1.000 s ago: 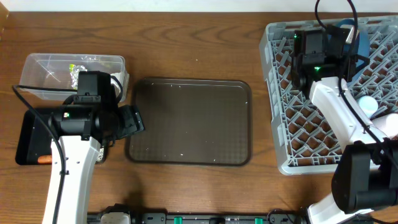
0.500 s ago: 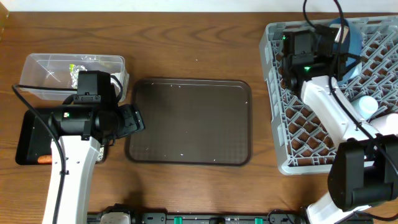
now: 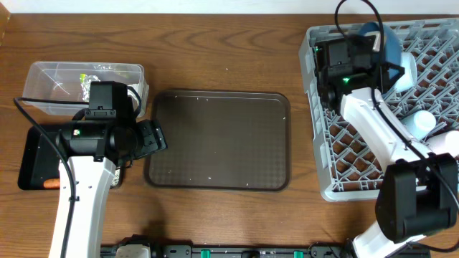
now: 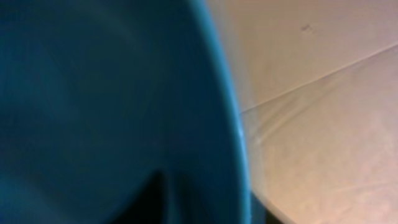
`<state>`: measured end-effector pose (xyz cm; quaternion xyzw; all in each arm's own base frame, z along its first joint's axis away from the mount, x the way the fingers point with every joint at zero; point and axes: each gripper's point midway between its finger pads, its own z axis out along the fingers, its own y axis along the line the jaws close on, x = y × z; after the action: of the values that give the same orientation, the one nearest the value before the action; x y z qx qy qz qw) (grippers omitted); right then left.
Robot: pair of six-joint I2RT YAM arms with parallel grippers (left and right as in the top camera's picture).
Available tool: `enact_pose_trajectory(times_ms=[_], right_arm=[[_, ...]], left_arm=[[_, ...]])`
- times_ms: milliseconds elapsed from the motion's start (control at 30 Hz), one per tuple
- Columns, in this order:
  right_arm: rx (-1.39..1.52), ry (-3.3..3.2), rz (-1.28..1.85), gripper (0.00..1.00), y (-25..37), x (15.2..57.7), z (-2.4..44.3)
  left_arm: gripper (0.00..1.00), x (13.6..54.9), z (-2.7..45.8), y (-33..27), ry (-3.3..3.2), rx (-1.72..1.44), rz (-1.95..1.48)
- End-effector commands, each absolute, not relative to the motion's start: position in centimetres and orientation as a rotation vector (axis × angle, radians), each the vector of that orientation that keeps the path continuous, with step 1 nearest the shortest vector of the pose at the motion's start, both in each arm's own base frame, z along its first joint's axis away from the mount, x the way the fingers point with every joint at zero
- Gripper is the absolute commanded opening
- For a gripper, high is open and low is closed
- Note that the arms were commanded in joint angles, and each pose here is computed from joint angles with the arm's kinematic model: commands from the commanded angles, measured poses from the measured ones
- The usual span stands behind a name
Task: Sort waste into correct bins and load items into the dishwasher rack
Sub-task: 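Lower the blue plate upright into the rack slots and release it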
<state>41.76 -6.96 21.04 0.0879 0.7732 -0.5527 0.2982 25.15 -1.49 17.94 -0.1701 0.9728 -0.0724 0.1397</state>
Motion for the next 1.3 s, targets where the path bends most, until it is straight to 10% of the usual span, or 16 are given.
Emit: enact_pose_trajectory(times_ms=[0, 233, 867, 1267], right_arm=[[0.088, 2.153, -1.408, 0.46, -4.7, 42.2, 18.1], [-0.025, 2.183, -1.398, 0.86, -2.4, 41.7, 17.5], [-0.001, 2.550, -0.821, 0.96, 1.3, 38.4, 13.5], [0.114, 2.503, -0.258, 0.99, 3.6, 36.1, 20.3]], left_arm=[[0.79, 25.2, 17.8, -1.2, 2.815, -0.494, -0.193], [0.79, 25.2, 17.8, -1.2, 2.815, -0.494, -0.193], [0.79, 25.1, 17.8, -1.2, 2.816, -0.494, -0.194], [0.79, 25.3, 17.9, -1.2, 2.809, -0.493, -0.195]])
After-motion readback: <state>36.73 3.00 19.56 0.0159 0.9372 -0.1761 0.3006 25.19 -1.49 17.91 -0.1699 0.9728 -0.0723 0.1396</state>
